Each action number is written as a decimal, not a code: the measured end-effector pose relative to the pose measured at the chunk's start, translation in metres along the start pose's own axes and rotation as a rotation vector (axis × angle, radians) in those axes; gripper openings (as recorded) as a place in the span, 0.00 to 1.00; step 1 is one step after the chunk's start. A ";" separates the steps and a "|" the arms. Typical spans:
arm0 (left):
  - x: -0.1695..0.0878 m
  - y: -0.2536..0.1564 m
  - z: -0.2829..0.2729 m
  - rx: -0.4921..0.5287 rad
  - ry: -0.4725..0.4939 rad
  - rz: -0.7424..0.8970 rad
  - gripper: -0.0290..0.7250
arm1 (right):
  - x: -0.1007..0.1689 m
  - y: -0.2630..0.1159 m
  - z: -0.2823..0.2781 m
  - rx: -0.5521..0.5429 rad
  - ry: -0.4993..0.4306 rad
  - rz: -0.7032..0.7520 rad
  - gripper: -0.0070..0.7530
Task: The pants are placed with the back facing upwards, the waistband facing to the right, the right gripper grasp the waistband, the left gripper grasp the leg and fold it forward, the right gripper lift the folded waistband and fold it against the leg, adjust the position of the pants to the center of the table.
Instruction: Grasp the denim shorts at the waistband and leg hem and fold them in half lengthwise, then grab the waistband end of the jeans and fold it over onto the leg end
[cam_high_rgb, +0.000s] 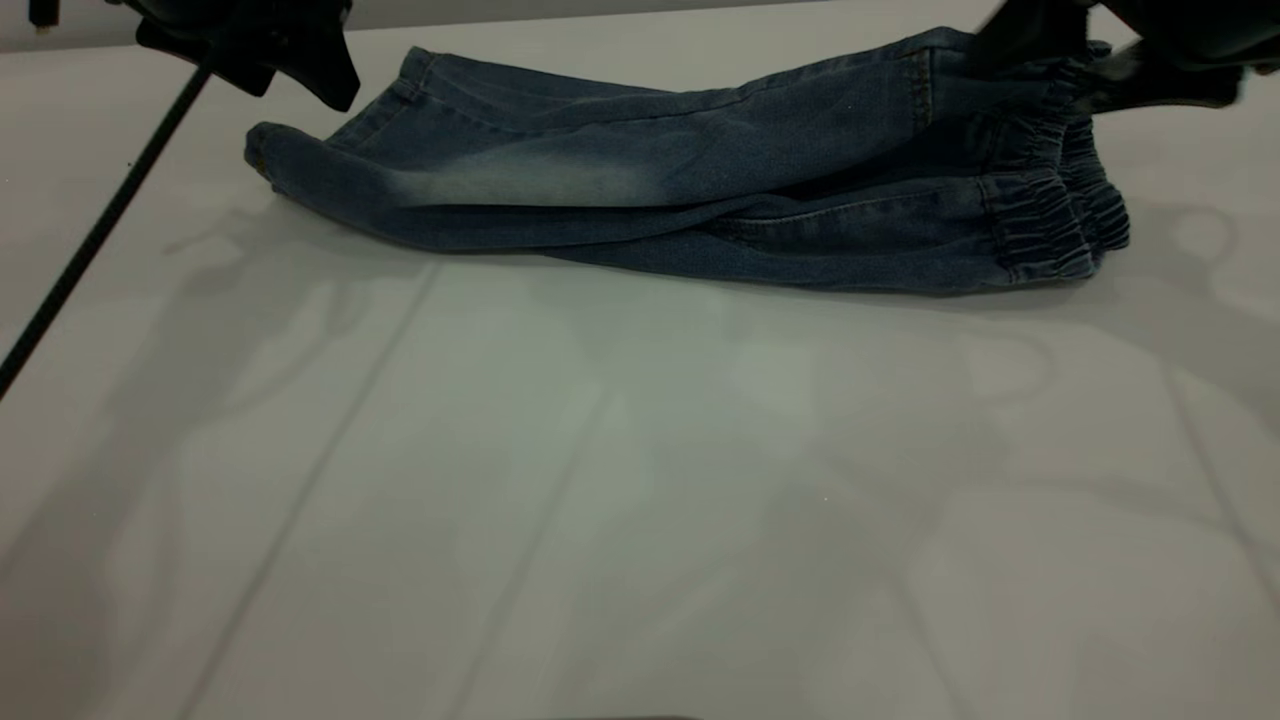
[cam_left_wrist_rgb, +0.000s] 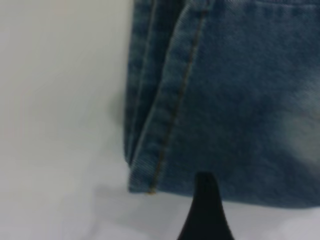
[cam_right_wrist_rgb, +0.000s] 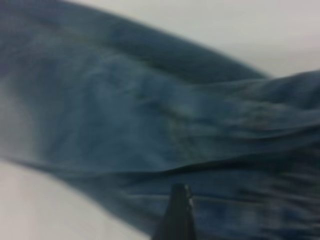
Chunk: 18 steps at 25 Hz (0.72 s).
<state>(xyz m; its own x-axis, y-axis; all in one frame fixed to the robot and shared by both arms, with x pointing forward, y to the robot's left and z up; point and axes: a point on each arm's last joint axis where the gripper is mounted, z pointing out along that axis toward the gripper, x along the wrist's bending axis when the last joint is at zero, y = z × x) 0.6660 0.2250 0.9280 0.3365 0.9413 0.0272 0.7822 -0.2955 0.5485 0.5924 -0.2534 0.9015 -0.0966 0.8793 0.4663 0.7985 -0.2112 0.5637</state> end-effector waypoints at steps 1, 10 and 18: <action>-0.002 0.002 -0.002 0.019 -0.016 -0.009 0.71 | 0.002 0.000 0.000 0.003 0.019 -0.005 0.79; -0.051 0.006 -0.003 0.072 -0.127 0.053 0.71 | -0.002 0.001 0.000 -0.015 -0.019 0.012 0.79; -0.117 0.000 0.016 0.067 -0.194 0.173 0.71 | -0.021 0.002 -0.002 -0.023 -0.230 0.029 0.79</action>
<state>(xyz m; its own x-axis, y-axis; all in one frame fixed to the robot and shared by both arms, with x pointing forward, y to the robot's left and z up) 0.6351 0.1128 0.9111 0.5573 0.8289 -0.0482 0.7351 -0.4655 0.4929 0.5942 -0.2731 0.8943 0.0666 0.9463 0.3165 0.7849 -0.2455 0.5689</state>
